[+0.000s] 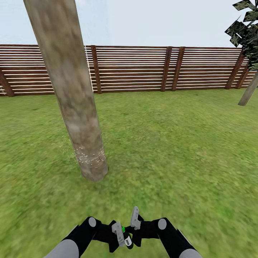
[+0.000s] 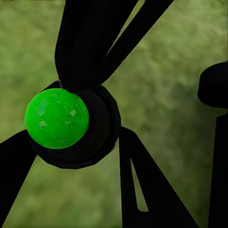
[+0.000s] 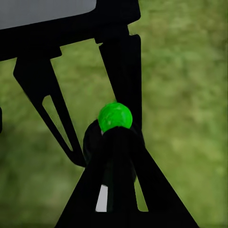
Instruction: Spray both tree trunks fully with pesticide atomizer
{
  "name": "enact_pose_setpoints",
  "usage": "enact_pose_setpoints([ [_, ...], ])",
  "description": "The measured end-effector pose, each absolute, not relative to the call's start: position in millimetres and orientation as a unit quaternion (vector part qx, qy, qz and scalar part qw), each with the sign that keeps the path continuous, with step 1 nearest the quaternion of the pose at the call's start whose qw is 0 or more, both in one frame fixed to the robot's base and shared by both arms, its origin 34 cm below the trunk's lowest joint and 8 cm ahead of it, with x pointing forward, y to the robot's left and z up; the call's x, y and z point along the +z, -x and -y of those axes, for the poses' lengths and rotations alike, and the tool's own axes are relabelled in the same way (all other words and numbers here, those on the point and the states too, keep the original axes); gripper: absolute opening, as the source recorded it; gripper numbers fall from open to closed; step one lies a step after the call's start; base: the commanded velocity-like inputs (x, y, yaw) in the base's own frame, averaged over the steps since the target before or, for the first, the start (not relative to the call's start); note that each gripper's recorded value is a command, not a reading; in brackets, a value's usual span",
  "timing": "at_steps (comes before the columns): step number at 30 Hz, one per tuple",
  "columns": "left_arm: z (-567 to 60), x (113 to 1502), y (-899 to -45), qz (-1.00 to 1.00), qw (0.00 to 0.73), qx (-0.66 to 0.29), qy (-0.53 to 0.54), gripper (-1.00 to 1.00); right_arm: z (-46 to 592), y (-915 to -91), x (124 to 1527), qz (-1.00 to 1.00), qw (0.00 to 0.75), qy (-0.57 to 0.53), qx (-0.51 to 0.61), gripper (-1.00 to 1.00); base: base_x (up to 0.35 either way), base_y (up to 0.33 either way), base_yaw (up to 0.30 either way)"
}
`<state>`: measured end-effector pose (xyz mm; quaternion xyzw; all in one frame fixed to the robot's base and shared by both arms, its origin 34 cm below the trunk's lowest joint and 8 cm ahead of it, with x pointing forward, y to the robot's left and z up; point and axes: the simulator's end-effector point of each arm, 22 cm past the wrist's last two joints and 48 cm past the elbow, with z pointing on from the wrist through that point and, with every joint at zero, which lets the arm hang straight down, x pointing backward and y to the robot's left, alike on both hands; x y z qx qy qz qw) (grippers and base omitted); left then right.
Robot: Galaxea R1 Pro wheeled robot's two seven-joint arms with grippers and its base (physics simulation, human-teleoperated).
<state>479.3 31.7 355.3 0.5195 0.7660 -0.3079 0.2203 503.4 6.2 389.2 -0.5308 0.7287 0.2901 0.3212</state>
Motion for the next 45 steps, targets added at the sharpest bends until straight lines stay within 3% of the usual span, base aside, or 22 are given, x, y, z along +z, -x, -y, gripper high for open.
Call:
enact_pose_setpoints([
  [35,-37,352,-477,-0.767,0.214,-0.305,-0.523,-1.00,-6,-503,389,-0.729,0.321,0.531,0.290,-1.00,0.000,0.000,0.000],
  [45,-155,328,-488,-0.801,0.181,-0.234,-0.520,-1.00,-6,-503,389,-0.729,0.320,0.531,0.291,-1.00,0.000,0.000,0.000],
])
